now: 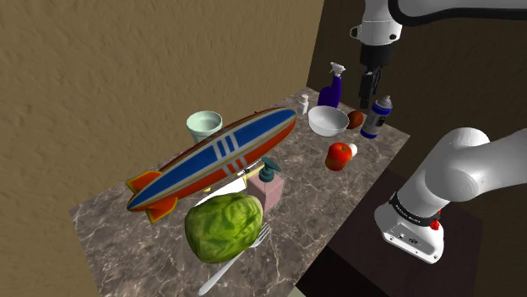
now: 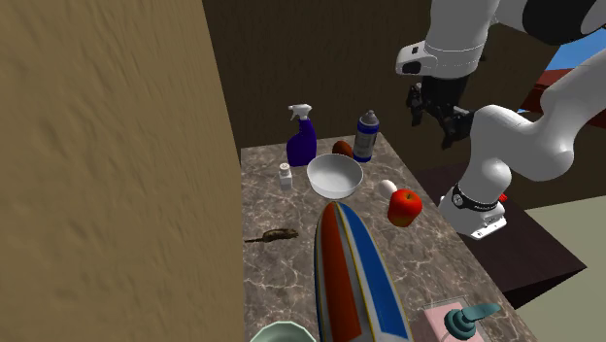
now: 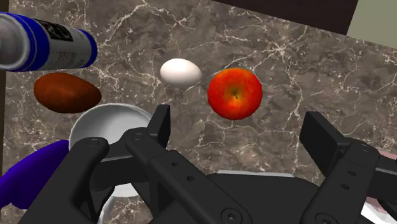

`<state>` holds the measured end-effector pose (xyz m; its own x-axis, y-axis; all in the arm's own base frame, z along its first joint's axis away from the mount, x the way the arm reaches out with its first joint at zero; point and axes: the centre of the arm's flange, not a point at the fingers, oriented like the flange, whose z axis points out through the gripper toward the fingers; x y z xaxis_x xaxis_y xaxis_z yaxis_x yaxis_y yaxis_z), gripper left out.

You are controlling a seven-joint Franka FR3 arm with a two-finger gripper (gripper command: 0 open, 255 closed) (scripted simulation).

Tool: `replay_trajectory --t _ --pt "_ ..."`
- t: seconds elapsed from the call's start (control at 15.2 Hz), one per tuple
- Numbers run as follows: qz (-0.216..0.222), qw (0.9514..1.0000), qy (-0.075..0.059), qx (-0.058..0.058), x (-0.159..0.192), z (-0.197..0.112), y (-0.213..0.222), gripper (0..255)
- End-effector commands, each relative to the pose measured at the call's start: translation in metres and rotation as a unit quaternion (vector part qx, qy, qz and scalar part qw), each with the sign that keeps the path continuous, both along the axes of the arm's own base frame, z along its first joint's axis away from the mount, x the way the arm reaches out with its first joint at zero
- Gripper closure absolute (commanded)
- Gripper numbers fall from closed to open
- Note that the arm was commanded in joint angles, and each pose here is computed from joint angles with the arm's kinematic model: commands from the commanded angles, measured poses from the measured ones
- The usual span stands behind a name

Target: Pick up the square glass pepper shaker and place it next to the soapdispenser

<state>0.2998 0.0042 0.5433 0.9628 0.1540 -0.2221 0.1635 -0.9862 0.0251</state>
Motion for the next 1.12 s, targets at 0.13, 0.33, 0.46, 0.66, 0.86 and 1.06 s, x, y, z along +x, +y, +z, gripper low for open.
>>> replay_trajectory --t 0.13,0.33,0.46,0.66,0.86,1.06 --pt "-0.003 1.0000 0.001 0.000 0.021 -0.012 -0.011 0" --pt "-0.007 1.0000 0.002 -0.001 0.053 -0.030 -0.027 0" --pt "-0.010 0.9999 0.003 -0.001 0.074 -0.043 -0.038 0" --pt "-0.015 0.9999 0.004 -0.001 0.106 -0.061 -0.054 0" --pt "-0.019 0.9998 0.005 -0.001 0.137 -0.079 -0.071 0" --pt "-0.023 0.9997 0.006 -0.002 0.168 -0.098 -0.088 0"
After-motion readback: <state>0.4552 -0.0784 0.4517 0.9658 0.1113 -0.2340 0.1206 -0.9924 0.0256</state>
